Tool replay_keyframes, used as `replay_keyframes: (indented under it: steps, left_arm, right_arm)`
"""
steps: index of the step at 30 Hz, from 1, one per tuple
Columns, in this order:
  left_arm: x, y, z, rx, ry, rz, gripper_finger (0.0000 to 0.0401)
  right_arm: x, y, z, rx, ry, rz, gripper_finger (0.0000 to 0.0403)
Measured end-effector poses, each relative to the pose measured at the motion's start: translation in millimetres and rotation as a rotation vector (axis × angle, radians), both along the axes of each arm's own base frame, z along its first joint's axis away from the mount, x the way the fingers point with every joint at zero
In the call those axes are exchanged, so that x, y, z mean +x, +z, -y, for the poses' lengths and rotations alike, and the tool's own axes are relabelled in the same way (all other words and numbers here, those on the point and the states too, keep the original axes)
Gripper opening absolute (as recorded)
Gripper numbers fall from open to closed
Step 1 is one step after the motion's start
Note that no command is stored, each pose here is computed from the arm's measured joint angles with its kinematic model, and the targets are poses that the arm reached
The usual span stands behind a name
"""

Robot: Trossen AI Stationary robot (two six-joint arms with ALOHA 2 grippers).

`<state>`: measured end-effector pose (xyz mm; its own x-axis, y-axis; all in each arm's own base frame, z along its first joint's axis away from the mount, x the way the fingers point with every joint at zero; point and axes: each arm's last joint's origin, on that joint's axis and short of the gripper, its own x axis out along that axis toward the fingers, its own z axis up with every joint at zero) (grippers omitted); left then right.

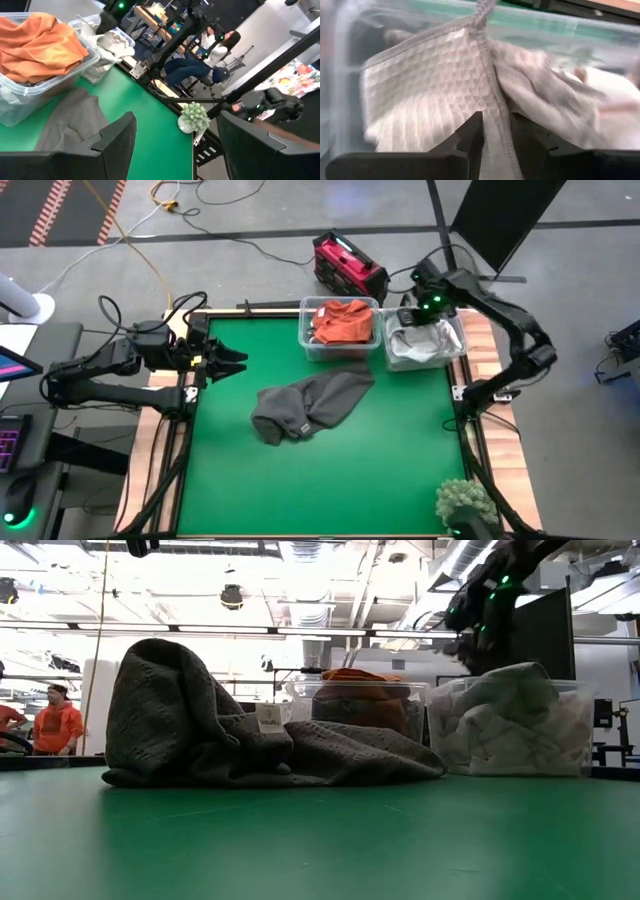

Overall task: Sort towels by color in basket
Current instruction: Put the light gray towel into the right transparent bin

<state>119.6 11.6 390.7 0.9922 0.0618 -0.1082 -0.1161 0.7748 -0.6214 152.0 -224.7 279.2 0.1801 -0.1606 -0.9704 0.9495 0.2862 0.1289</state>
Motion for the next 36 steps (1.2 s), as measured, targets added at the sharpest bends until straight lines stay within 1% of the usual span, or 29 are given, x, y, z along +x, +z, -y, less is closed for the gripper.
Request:
replay_keyframes:
  steps: [3, 6, 9, 11, 13, 16, 18, 20, 22, 24, 28, 30, 34, 36]
  left_arm:
    - [0, 0, 0, 0.01, -0.003, -0.001, 0.0265]
    - [0, 0, 0, 0.021, -0.004, -0.001, 0.0265]
    - [0, 0, 0, 0.037, -0.005, -0.002, 0.0265]
    - [0, 0, 0, 0.044, -0.006, -0.003, 0.0265]
    - [0, 0, 0, 0.045, -0.006, -0.003, 0.0265]
    - [0, 0, 0, 0.043, -0.006, -0.003, 0.0265]
    - [0, 0, 0, 0.036, -0.005, -0.002, 0.0265]
    - [0, 0, 0, 0.029, -0.005, -0.002, 0.0265]
    - [0, 0, 0, 0.025, -0.004, -0.002, 0.0265]
    - [0, 0, 0, 0.02, -0.004, -0.001, 0.0265]
    - [0, 0, 0, 0.001, -0.002, 0.0, 0.0265]
    - [0, 0, 0, -0.006, -0.001, 0.0, 0.0265]
    - [0, 0, 0, -0.008, -0.001, 0.001, 0.0265]
    - [0, 0, 0, -0.008, -0.001, 0.0, 0.0265]
  right_arm:
    - [-15, 16, -11, -0.016, -0.018, 0.006, 0.0135]
    - [-26, 25, -22, -0.012, -0.01, -0.007, 0.0146]
    - [-28, 28, -32, 0.019, 0.043, -0.041, 0.016]
    - [-24, 27, -35, 0.022, 0.072, -0.048, 0.0168]
    - [-19, 29, -35, -0.014, 0.07, -0.022, 0.0175]
    - [-12, 37, -34, -0.117, 0.063, 0.051, 0.0182]
    - [-7, 42, -32, -0.187, 0.073, 0.09, 0.0186]
    - [-2, 43, -32, -0.22, 0.099, 0.101, 0.0192]
    - [4, 42, -31, -0.246, 0.157, 0.103, 0.0201]
    - [12, 40, -33, -0.253, 0.244, 0.088, 0.0212]
    - [27, 37, -46, -0.274, 0.499, 0.049, 0.0235]
    - [33, 37, -53, -0.288, 0.598, 0.041, 0.0242]
    - [37, 37, -58, -0.312, 0.7, 0.013, 0.0244]
    - [39, 34, -55, -0.331, 0.72, -0.053, 0.0239]
